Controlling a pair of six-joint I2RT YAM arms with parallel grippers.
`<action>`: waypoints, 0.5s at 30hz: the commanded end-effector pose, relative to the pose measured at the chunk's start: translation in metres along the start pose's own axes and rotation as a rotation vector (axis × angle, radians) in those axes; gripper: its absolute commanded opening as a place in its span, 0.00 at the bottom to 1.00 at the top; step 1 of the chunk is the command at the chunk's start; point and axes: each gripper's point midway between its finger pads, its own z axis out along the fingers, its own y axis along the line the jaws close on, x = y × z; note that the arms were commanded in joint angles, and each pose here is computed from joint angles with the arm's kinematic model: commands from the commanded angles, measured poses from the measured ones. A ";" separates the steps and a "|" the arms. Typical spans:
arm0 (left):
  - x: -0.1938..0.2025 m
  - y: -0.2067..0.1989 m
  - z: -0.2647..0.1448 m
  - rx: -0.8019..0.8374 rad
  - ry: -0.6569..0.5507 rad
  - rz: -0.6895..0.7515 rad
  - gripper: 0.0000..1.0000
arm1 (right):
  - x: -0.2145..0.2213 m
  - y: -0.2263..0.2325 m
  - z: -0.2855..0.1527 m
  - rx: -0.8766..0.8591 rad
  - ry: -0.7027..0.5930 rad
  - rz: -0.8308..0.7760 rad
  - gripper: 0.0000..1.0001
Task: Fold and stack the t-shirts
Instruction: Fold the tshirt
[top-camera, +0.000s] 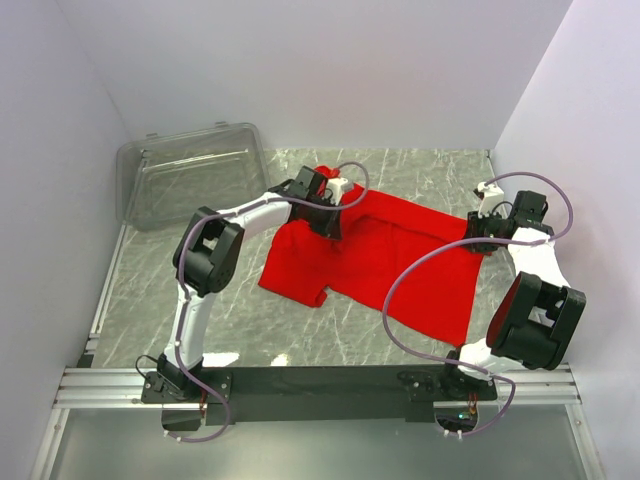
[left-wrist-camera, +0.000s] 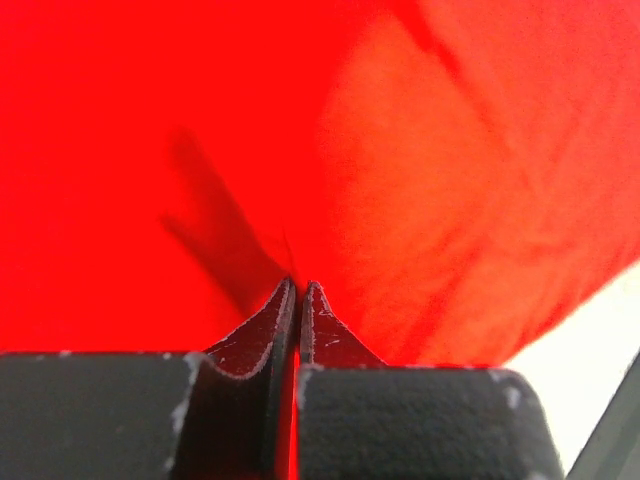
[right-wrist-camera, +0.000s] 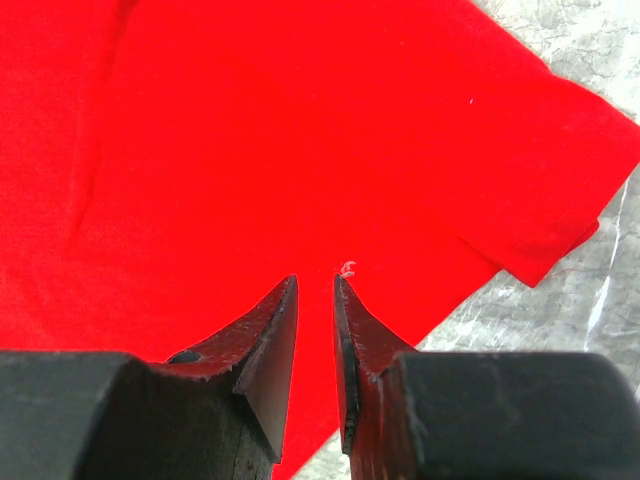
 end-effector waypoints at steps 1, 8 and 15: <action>-0.011 -0.045 -0.014 0.122 -0.011 0.134 0.02 | -0.004 0.001 -0.007 0.014 -0.027 -0.009 0.28; 0.005 -0.069 -0.004 0.149 0.034 0.217 0.03 | -0.001 0.002 -0.007 0.013 -0.025 -0.010 0.28; -0.008 -0.090 0.000 0.200 -0.001 0.168 0.38 | -0.003 0.002 -0.008 0.013 -0.028 -0.009 0.28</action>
